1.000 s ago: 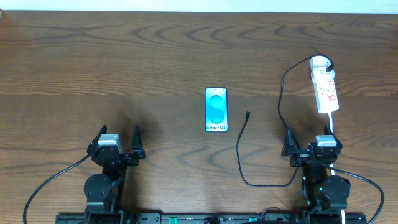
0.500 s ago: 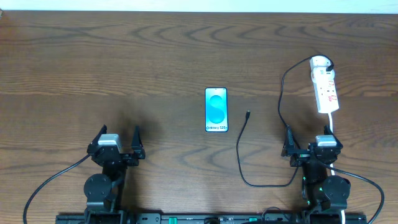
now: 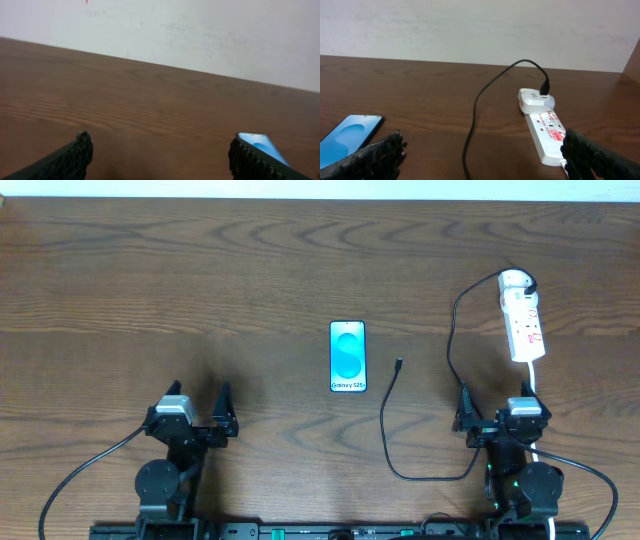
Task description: Plug charger to phone and switch on socket
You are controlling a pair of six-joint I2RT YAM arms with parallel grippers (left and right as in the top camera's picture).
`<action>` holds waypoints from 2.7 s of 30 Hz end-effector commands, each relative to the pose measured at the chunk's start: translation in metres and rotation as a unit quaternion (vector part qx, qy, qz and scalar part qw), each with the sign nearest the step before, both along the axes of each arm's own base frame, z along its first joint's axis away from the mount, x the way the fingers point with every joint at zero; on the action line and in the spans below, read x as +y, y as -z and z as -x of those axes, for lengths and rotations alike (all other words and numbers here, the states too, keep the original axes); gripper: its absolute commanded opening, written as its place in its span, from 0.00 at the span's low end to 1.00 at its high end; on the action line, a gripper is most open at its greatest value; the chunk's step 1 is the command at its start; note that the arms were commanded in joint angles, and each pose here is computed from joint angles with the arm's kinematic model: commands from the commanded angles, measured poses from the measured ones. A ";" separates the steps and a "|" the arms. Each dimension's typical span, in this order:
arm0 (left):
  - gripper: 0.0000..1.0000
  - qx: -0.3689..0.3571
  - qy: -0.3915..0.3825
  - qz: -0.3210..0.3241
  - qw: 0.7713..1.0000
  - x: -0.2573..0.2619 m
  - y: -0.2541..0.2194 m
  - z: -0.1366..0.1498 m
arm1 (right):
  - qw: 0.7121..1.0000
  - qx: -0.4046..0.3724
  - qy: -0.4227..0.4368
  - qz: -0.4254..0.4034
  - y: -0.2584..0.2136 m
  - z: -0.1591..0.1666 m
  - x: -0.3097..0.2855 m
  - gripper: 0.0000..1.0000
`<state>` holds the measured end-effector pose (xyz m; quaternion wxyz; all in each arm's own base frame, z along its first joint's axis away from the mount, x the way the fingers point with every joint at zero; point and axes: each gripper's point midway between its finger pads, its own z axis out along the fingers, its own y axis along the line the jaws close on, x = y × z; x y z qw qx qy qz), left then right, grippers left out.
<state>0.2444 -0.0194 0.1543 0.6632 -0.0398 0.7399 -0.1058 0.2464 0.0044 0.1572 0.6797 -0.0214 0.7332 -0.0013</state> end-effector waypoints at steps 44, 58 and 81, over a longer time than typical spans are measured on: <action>0.88 0.457 0.089 0.037 0.884 -0.074 -0.120 -0.090 | 1.000 0.004 -0.004 -0.005 0.003 0.000 0.002 0.99; 0.88 0.601 0.051 -0.137 0.786 -0.149 -0.046 -0.126 | 1.000 0.004 -0.004 -0.005 0.003 0.000 0.002 0.99; 0.88 0.691 0.047 -0.079 0.717 -0.229 0.101 -0.136 | 1.000 0.004 -0.004 -0.005 0.003 0.000 0.002 0.99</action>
